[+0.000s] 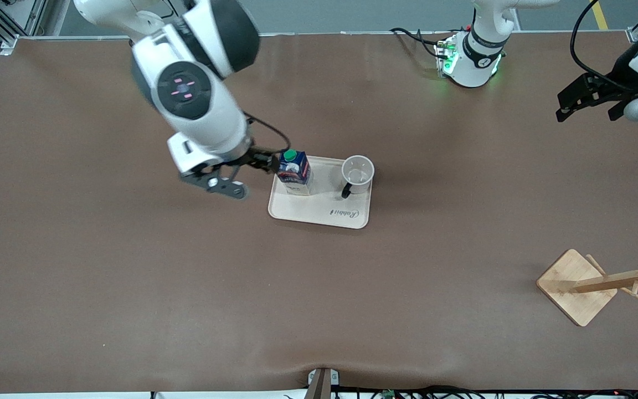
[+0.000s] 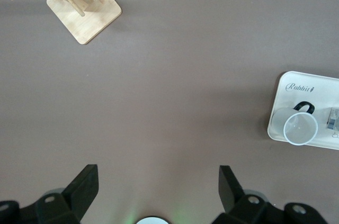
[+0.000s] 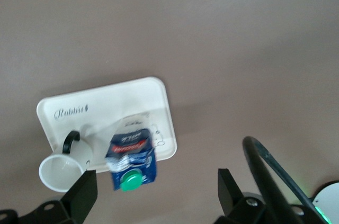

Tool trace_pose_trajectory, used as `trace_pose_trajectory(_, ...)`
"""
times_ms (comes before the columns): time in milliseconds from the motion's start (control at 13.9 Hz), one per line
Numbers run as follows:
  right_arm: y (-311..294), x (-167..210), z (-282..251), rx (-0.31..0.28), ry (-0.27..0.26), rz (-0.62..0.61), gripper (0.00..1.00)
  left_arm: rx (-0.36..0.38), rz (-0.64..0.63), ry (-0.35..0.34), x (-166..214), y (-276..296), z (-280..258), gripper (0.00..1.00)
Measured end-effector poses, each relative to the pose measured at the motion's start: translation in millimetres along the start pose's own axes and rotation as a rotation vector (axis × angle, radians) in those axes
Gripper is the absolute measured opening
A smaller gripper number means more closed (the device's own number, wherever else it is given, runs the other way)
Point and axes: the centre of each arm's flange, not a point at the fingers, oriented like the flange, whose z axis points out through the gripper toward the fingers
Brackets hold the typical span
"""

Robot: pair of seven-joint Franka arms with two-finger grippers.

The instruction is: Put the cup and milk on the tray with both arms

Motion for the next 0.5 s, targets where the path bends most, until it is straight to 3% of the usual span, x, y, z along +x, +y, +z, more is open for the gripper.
trace_pose_trajectory(216,36.8,16.6,-47.3,0.026,0.017,0.006,1.00,-0.001,0.004,0.019,-9.9,0.4,-6.0,1.00)
trace_pose_trajectory(505,128.2,33.1,-113.6,0.015,0.055,-0.161,1.00,0.030,0.021,0.048,-4.2,4.9,-0.6,1.00)
